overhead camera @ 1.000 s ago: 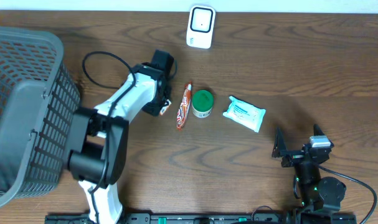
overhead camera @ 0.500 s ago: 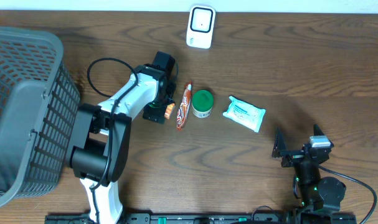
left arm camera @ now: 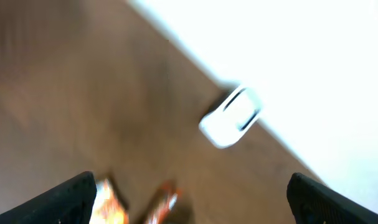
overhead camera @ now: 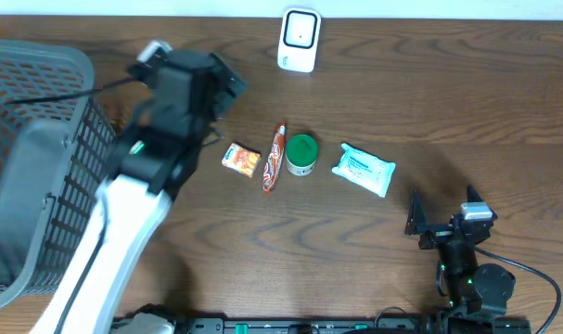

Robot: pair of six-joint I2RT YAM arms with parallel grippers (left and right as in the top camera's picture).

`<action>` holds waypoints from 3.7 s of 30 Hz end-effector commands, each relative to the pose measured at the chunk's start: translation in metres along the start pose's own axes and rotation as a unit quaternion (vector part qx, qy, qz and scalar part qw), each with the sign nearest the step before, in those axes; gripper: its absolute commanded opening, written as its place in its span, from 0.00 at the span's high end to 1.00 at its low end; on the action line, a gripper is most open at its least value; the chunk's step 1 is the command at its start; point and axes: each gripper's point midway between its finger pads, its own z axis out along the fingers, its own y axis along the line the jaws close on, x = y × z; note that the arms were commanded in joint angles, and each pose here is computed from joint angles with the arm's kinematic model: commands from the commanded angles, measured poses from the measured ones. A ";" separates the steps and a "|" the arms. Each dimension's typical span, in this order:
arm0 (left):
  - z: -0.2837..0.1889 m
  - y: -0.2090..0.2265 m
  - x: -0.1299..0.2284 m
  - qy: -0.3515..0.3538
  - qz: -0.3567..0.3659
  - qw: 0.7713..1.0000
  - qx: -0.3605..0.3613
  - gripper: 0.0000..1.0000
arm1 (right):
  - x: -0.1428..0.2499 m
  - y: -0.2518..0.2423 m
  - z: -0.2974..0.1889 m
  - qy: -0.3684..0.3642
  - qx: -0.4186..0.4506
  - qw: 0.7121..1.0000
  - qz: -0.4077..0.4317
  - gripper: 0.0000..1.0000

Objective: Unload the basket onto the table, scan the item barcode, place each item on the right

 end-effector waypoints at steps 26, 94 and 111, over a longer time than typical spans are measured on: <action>-0.208 0.003 -0.147 -0.359 0.123 0.925 0.030 0.02 | -0.116 0.047 -0.022 -0.121 -0.149 0.968 0.163 0.01; -0.178 -0.002 -0.142 -0.338 0.210 0.917 -0.019 0.02 | -0.049 0.172 0.174 0.568 -0.027 0.818 0.092 0.01; -0.178 -0.002 -0.142 -0.339 0.209 0.917 -0.018 0.02 | 0.028 0.231 0.166 0.653 -0.055 0.755 -0.026 0.01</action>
